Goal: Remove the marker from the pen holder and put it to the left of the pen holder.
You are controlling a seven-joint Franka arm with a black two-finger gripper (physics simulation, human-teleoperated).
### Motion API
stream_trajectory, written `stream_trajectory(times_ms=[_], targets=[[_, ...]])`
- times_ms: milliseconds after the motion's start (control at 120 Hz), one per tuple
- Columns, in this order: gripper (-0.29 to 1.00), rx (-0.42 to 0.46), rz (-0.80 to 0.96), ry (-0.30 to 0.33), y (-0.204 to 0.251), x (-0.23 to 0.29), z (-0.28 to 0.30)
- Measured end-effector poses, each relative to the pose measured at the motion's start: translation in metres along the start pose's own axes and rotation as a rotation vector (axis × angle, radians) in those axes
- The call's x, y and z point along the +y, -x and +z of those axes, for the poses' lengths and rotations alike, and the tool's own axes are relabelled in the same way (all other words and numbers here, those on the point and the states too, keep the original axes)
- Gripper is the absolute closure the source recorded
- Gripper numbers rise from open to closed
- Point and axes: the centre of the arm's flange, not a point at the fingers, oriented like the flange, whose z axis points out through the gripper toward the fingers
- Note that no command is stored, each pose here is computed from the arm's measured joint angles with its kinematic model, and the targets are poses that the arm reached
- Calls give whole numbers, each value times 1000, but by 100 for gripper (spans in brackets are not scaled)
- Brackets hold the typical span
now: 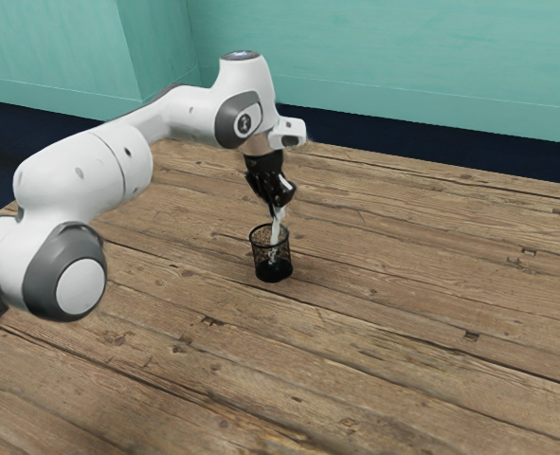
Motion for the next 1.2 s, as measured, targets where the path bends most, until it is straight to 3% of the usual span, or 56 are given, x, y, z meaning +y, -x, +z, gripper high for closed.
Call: stream_trajectory(times_ms=[308,408,575,758,917,1200], targets=[[78,33,11,-99,28,-7,-133],[78,-15,-13,-150,46,-33,-152],[78,-236,-65,-201,73,-98,-90],[78,-443,-54,-177,86,-121,7],[78,-516,-34,-156,93,-125,43],[79,-553,-6,-137,96,-124,62]])
